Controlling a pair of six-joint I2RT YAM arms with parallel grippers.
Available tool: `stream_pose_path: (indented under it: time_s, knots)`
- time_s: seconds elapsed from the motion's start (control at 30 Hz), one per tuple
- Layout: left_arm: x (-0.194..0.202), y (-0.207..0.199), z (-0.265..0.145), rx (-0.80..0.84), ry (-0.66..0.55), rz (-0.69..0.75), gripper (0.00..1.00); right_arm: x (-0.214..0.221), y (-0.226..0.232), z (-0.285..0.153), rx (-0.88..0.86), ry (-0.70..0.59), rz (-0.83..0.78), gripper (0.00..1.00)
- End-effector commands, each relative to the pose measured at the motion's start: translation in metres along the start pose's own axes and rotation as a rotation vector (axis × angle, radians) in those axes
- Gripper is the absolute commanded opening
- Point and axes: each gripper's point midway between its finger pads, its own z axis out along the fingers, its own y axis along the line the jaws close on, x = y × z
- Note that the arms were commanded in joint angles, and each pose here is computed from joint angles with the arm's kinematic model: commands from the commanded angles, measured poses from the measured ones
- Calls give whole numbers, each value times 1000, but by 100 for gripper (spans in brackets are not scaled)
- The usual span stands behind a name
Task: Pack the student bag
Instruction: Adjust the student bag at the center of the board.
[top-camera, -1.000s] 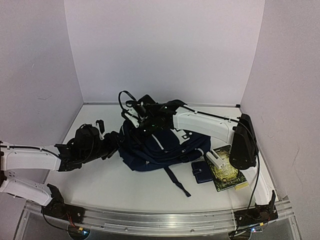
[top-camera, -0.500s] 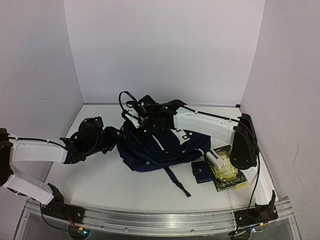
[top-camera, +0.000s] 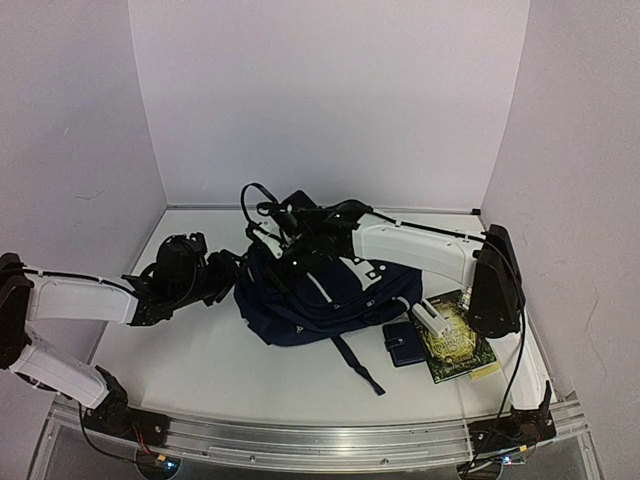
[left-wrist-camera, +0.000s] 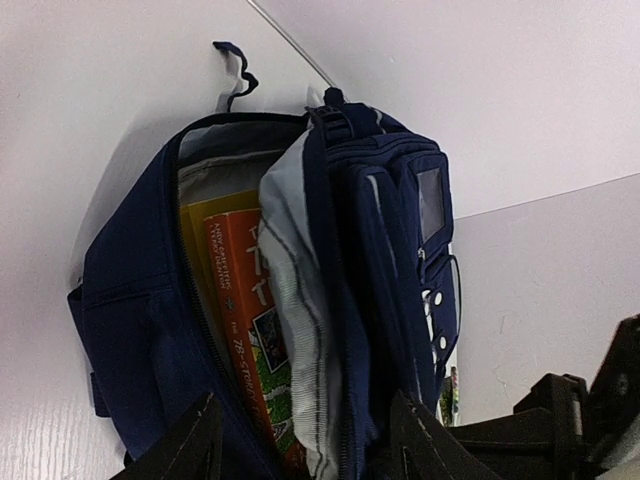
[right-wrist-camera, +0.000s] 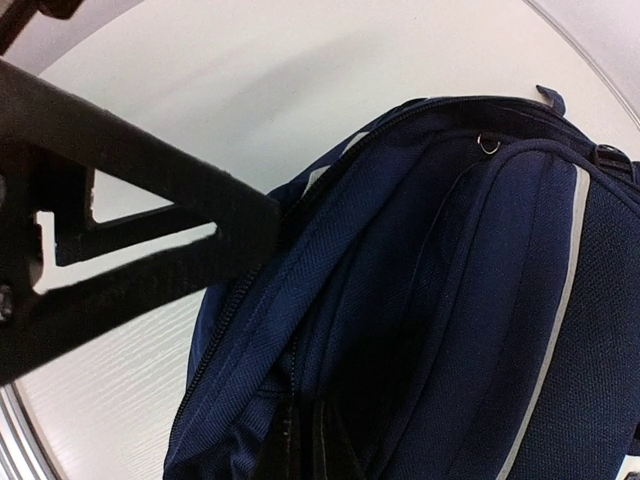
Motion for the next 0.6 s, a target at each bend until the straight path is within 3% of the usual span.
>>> stream_pose_path:
  time_s: [0.0, 0.4, 0.57]
  knots:
    - [-21, -30, -8, 47, -53, 55, 57, -26, 8, -31, -32, -82, -9, 0]
    - [-16, -5, 32, -77, 43, -3, 44, -27, 9, -37, -39, -88, -7, 0]
    - [-24, 3, 36, -64, 37, -53, 23, -29, 7, -45, -32, -99, -10, 0]
